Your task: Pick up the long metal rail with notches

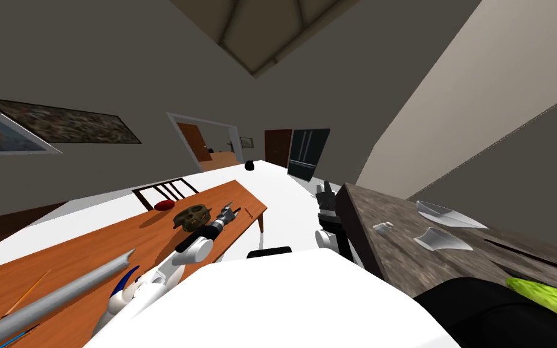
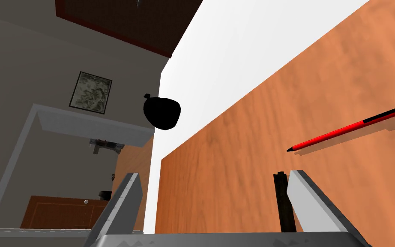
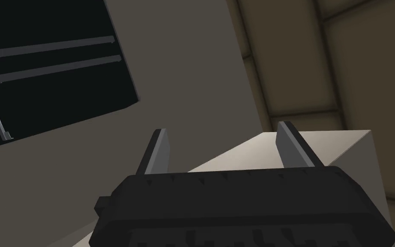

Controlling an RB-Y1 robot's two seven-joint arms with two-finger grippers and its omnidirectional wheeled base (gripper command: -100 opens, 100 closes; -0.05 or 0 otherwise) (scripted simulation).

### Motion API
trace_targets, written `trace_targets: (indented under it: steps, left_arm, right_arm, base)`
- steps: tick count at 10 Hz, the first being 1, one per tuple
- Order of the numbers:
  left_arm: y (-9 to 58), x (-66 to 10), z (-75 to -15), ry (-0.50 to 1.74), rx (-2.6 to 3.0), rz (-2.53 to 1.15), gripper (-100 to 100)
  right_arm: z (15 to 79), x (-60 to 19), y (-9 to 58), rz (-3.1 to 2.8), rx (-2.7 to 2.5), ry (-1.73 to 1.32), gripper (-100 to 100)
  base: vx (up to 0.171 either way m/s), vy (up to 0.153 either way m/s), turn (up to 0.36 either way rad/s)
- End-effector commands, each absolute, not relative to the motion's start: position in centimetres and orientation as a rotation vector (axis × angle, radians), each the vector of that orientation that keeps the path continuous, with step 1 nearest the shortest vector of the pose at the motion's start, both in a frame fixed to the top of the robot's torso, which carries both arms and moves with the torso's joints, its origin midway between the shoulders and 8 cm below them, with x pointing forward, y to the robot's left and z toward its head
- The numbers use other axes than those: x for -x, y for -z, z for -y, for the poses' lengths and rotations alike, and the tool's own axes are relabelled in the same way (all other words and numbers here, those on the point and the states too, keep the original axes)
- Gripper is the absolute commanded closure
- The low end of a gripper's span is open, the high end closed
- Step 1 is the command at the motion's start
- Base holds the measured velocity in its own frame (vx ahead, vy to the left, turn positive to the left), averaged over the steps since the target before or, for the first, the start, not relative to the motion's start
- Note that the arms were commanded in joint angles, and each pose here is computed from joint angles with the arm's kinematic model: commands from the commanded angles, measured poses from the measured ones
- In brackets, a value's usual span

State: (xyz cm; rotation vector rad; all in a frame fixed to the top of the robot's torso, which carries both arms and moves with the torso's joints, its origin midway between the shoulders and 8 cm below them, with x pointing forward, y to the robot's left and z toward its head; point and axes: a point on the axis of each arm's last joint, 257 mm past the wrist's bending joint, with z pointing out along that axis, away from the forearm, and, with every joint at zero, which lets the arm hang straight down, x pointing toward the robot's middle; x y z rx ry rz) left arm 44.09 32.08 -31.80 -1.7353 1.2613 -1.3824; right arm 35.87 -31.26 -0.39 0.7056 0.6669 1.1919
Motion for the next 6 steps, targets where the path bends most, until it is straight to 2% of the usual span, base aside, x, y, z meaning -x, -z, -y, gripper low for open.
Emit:
trace_targets:
  steps: [1, 4, 5, 6]
  left_arm:
    - [34.5, -43.3, -33.6, 1.33, 1.847, -1.275, -100]
    - [38.0, -42.0, -35.2, 1.249, 1.973, -1.294, -100]
    - [38.0, -42.0, -35.2, 1.249, 1.973, -1.294, -100]
    - [39.6, -41.3, -36.2, 1.207, 2.062, -1.299, -100]
  right_arm:
    - [31.3, -35.9, 0.4, -0.667, -0.706, -1.192, 0]
    - [31.3, -35.9, 0.4, -0.667, -0.706, -1.192, 0]
    - [31.3, -35.9, 0.4, -0.667, -0.706, -1.192, 0]
    - [31.3, -35.9, 0.4, -0.667, -0.706, -1.192, 0]
  base:
    - [-0.037, 0.049, -0.272]
    - [-0.038, 0.046, -0.163]
    - [-0.016, 0.02, 0.036]
    - [-0.021, 0.031, -0.263]
